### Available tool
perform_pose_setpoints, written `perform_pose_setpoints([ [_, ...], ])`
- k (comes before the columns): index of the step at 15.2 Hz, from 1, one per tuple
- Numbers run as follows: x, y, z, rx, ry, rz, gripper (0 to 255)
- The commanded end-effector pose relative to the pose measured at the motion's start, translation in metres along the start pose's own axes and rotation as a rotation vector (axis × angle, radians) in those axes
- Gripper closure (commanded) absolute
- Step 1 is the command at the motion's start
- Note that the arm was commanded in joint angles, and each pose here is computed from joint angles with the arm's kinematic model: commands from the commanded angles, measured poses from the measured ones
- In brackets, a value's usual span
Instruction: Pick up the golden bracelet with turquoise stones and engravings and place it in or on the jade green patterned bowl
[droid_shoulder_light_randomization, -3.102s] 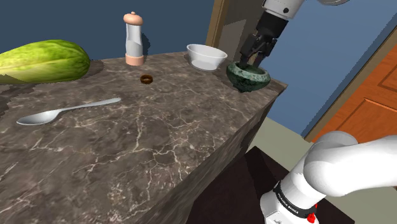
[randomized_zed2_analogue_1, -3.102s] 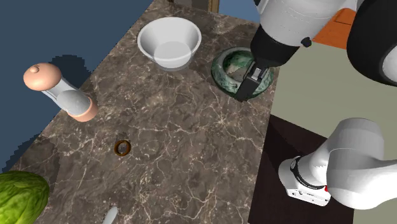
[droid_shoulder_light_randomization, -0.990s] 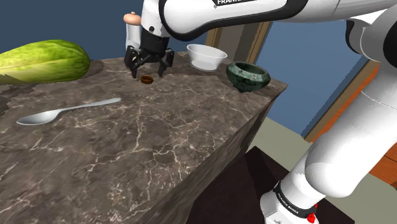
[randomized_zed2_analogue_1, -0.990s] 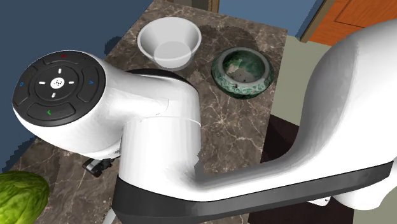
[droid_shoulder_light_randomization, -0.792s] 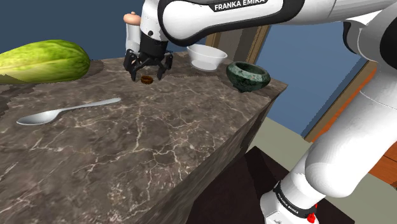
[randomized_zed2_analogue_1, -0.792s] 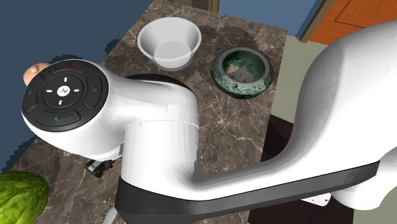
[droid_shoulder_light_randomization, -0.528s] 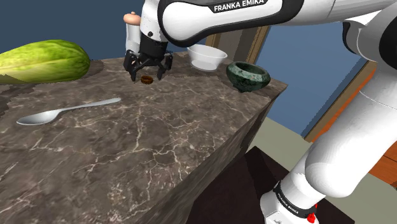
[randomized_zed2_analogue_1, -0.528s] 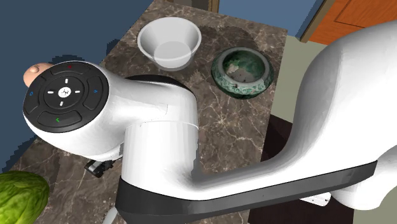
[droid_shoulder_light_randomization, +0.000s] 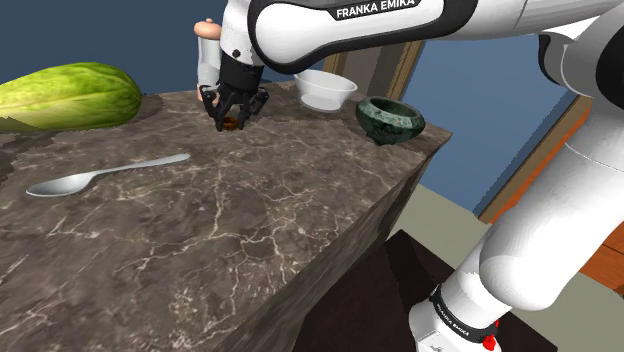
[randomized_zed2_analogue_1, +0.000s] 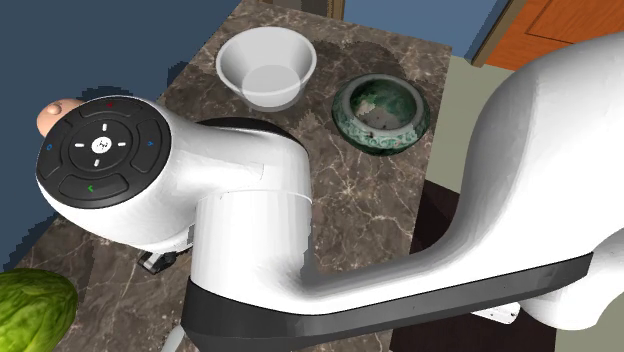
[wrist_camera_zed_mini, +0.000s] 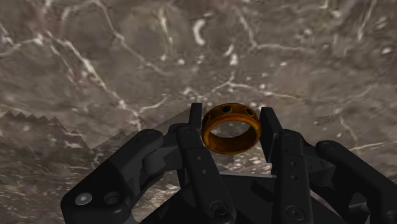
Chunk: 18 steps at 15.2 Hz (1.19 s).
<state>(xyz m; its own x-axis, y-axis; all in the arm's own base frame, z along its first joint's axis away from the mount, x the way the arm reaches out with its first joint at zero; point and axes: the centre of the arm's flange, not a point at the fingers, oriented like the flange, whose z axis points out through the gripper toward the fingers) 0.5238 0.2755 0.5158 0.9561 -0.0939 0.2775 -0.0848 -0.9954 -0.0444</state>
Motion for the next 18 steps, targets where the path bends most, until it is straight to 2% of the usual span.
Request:
perform_pose_setpoints([
  [1,0.0,0.0,0.0,0.0,0.0,0.0,255],
  [4,0.0,0.0,0.0,0.0,0.0,0.0,255],
  [18,0.021,-0.003,-0.071,0.0,0.0,0.0,255],
])
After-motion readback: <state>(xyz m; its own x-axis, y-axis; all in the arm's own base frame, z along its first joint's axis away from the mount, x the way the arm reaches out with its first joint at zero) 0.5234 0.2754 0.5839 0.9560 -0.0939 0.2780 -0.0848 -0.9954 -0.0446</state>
